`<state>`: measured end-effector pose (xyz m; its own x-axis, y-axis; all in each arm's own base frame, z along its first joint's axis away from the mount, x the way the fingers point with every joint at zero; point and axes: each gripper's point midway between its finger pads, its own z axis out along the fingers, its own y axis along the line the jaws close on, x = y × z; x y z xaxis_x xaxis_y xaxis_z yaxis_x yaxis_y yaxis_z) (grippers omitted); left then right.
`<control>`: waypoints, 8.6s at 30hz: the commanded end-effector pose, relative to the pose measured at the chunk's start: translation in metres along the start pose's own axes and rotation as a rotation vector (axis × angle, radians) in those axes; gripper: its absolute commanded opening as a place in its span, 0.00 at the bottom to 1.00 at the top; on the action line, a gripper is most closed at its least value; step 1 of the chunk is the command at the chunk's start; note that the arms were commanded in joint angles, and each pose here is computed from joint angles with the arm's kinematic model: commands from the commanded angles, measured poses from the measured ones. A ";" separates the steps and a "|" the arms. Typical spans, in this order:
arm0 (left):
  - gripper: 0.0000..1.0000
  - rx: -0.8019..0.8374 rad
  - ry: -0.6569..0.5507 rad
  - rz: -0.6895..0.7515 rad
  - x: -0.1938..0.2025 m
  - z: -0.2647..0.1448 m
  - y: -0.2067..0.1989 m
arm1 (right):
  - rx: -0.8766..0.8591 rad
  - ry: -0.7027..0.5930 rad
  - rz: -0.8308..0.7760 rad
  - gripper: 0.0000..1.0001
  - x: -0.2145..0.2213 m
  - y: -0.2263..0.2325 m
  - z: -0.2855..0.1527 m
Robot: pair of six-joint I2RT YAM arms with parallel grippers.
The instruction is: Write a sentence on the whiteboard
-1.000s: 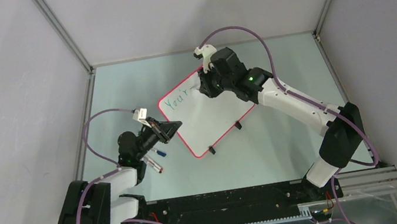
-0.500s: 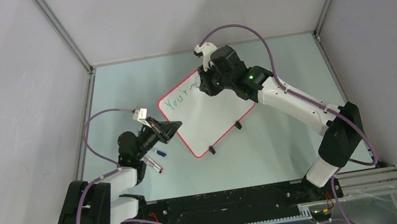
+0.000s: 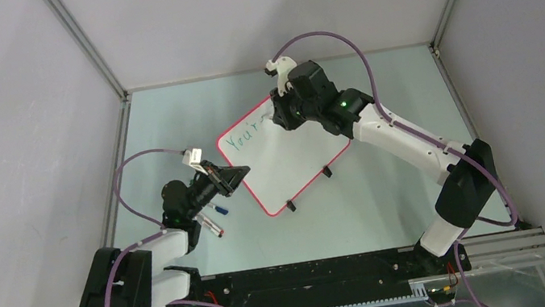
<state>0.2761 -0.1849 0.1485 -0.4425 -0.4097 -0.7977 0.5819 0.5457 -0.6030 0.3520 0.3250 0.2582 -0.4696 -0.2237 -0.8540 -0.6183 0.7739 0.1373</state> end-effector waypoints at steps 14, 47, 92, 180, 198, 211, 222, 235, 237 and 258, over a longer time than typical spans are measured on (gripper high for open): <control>0.05 -0.004 0.004 0.112 -0.001 0.000 0.004 | -0.040 -0.042 -0.021 0.00 -0.019 0.014 0.002; 0.05 -0.009 0.004 0.116 -0.001 0.000 0.004 | -0.028 -0.002 -0.022 0.00 0.009 0.009 -0.008; 0.06 -0.008 0.016 0.110 0.000 0.002 0.005 | -0.017 -0.175 0.014 0.00 -0.007 -0.006 -0.054; 0.02 -0.076 0.204 0.069 0.035 0.000 0.027 | -0.107 -0.098 0.023 0.00 0.017 0.022 -0.047; 0.03 -0.091 0.198 0.072 0.034 0.000 0.030 | 0.055 -0.120 0.006 0.00 0.008 -0.006 -0.047; 0.03 -0.092 0.190 0.084 0.032 0.000 0.028 | 0.033 -0.121 0.109 0.00 -0.008 -0.029 -0.048; 0.03 -0.085 0.193 0.105 0.033 0.000 0.023 | -0.010 -0.099 0.120 0.00 -0.012 -0.029 -0.046; 0.02 -0.095 0.194 0.112 0.033 0.000 0.024 | -0.113 -0.044 0.027 0.00 0.027 0.041 -0.049; 0.02 -0.097 0.195 0.113 0.033 0.000 0.024 | -0.112 -0.026 0.017 0.00 0.033 0.046 -0.047; 0.23 -0.098 0.212 0.090 0.042 -0.002 0.027 | -0.103 0.020 -0.038 0.00 0.054 0.074 -0.036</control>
<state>0.2755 -0.1929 0.1285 -0.4994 -0.2679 -0.8239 0.5897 0.5915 -0.5499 0.2546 0.3488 0.2363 -0.4688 -0.2750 -0.8394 -0.7069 0.6866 0.1699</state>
